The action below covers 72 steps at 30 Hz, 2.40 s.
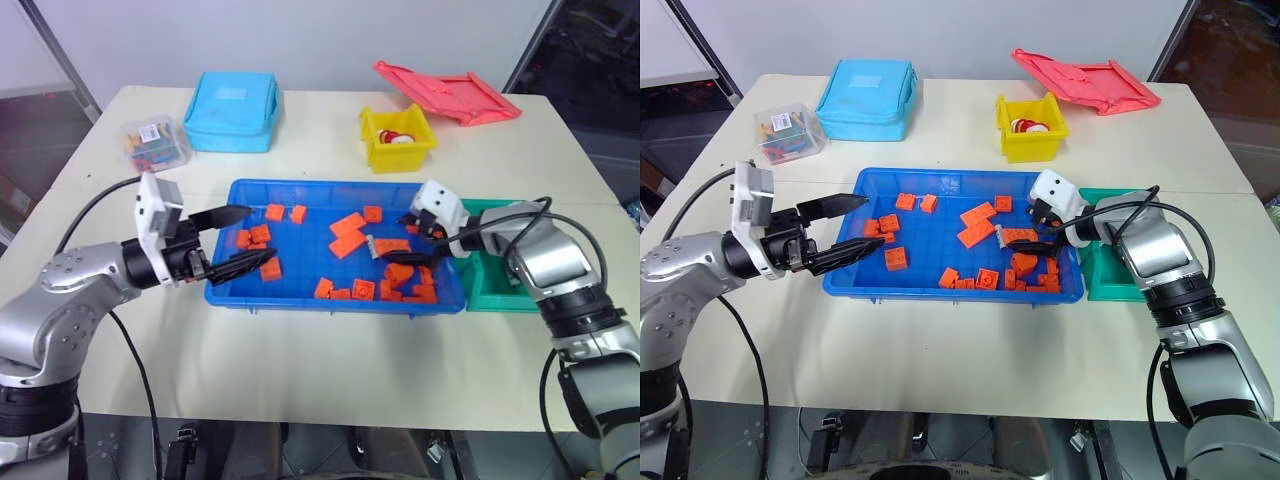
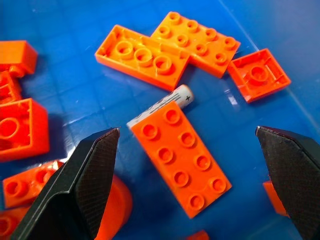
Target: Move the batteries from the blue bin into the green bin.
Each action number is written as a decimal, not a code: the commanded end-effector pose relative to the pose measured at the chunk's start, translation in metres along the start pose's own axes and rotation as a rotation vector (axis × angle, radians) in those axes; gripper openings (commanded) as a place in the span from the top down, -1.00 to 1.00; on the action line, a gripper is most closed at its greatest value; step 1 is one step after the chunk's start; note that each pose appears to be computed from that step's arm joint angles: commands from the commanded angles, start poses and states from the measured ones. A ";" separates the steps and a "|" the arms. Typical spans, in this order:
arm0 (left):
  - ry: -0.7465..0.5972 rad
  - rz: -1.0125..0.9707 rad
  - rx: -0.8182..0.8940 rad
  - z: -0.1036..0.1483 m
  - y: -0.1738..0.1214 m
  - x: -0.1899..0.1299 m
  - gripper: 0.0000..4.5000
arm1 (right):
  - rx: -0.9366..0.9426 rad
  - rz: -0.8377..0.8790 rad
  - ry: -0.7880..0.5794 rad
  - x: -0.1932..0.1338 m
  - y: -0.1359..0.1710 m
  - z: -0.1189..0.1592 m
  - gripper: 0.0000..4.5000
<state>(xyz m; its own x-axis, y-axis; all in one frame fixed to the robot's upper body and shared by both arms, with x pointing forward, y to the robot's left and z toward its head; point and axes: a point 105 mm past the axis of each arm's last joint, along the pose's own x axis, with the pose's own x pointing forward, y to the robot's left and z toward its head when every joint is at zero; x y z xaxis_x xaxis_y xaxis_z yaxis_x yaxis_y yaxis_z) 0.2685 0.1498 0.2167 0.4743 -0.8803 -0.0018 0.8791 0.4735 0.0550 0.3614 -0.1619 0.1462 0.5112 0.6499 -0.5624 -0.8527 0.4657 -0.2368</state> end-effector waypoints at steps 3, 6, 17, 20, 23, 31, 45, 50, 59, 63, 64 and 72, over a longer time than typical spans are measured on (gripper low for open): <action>-0.021 0.008 0.033 0.008 -0.003 -0.002 -1.00 | 0.010 0.053 0.026 -0.006 0.003 -0.006 -0.99; -0.025 0.007 0.047 0.012 -0.002 -0.002 -1.00 | 0.001 0.071 0.054 -0.002 0.004 -0.012 -0.99; -0.047 0.031 0.076 0.021 -0.003 -0.003 -1.00 | 0.017 0.007 0.083 0.018 -0.002 0.002 -0.99; -0.053 0.042 0.072 0.021 -0.004 -0.003 -1.00 | 0.009 0.021 0.102 0.019 0.000 -0.003 -0.99; -0.055 0.049 0.073 0.021 -0.004 -0.003 -1.00 | 0.012 0.032 0.116 0.020 0.002 -0.007 -0.99; -0.061 0.063 0.075 0.022 -0.003 -0.004 -1.00 | 0.009 0.036 0.130 0.022 0.001 -0.012 0.06; -0.064 0.069 0.078 0.021 0.000 -0.003 -1.00 | -0.038 -0.024 0.069 0.005 -0.012 0.015 0.48; -0.057 0.077 0.079 0.019 0.004 -0.007 -1.00 | -0.037 -0.004 -0.088 -0.009 -0.006 0.068 0.48; -0.032 0.093 0.089 0.019 0.011 -0.014 -1.00 | 0.045 0.209 -0.215 0.004 0.055 0.099 0.48; -0.032 0.093 0.091 0.019 0.012 -0.014 -1.00 | 0.069 0.227 -0.205 0.016 0.064 0.087 0.01; -0.032 0.092 0.090 0.019 0.012 -0.014 -1.00 | 0.052 0.233 -0.199 0.019 0.067 0.082 -0.15; -0.020 0.103 0.090 0.016 0.012 -0.016 -1.00 | 0.054 0.141 -0.218 0.017 0.048 0.081 -0.99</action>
<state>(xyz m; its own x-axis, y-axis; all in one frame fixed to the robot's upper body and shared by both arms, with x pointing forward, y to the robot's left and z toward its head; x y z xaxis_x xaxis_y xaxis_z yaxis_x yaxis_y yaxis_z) 0.2732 0.1657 0.2231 0.5521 -0.8338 0.0005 0.8298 0.5495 0.0979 0.3316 -0.0759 0.1691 0.3523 0.8210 -0.4493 -0.9283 0.3676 -0.0562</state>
